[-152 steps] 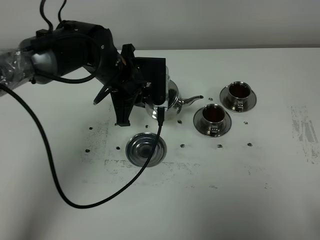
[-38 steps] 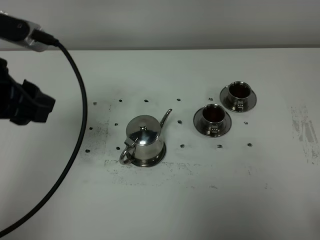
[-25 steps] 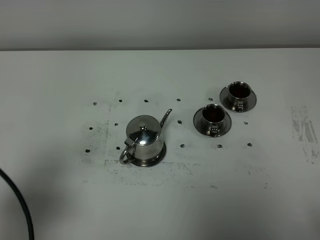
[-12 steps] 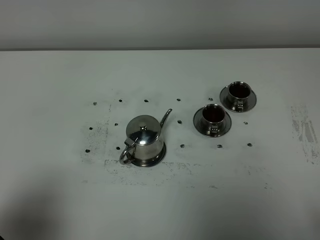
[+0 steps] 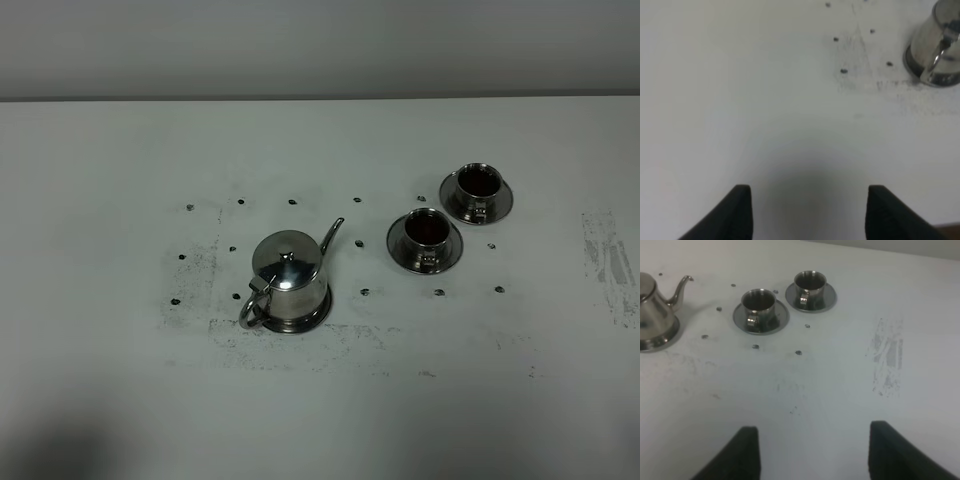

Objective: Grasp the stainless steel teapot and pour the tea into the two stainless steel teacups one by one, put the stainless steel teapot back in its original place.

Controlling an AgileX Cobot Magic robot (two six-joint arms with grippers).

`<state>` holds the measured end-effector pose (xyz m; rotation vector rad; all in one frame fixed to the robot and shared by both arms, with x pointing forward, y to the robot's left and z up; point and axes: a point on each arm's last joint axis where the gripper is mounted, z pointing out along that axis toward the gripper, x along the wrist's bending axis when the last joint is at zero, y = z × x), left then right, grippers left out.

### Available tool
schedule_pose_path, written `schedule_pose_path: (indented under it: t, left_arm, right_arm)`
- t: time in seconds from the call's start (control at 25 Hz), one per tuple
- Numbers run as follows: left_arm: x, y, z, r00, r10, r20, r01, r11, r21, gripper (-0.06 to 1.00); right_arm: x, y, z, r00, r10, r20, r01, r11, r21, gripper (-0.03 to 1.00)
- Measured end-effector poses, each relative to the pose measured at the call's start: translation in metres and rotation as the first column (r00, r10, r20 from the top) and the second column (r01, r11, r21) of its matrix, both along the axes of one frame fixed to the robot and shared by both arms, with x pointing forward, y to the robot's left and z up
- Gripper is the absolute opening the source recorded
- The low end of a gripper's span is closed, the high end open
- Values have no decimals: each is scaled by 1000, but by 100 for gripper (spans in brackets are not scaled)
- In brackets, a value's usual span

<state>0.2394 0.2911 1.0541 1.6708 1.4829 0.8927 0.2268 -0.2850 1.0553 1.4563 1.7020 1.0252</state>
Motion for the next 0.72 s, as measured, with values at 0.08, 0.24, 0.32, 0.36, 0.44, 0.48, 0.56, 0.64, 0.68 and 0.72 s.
schedule_pose_path:
  t: [0.08, 0.24, 0.32, 0.36, 0.44, 0.48, 0.56, 0.64, 0.68, 0.72]
  left_arm:
    - [-5, 0, 0, 999, 0, 33, 0, 1000, 2, 48]
    - [-8, 0, -1, 999, 1, 50, -1, 1000, 4, 48]
    - [-8, 0, -1, 999, -4, 50, 4, 1000, 4, 48]
    - [-8, 0, -1, 999, -12, 51, 12, 1000, 4, 48]
    - [-8, 0, -1, 998, -27, 51, 27, 1000, 5, 48]
    - [-8, 0, -1, 998, -32, 51, 32, 999, 5, 48]
    - [-8, 0, -1, 998, -34, 51, 34, 999, 5, 48]
    - [-8, 0, -1, 998, -34, 51, 34, 999, 5, 48]
    - [-8, 0, -1, 998, -34, 51, 34, 999, 5, 48]
    - [-8, 0, -1, 998, -34, 51, 34, 999, 5, 48]
  right_arm:
    - [0, 0, 0, 1000, 0, 0, 0, 1000, 0, 47]
    - [0, 0, 0, 1000, 0, 0, 0, 1000, 0, 47]
    - [0, 0, 0, 1000, 0, 0, 0, 1000, 0, 47]
    - [0, 0, 0, 1000, 0, 0, 0, 1000, 0, 47]
    - [0, 0, 0, 1000, 0, 0, 0, 1000, 0, 47]
    - [0, 0, 0, 1000, 0, 0, 0, 1000, 0, 47]
    - [0, 0, 0, 1000, 0, 0, 0, 1000, 0, 47]
    - [0, 0, 0, 1000, 0, 0, 0, 1000, 1, 47]
    - [0, 0, 0, 1000, 0, 0, 0, 1000, 1, 47]
    - [0, 0, 0, 1000, 0, 0, 0, 1000, 1, 47]
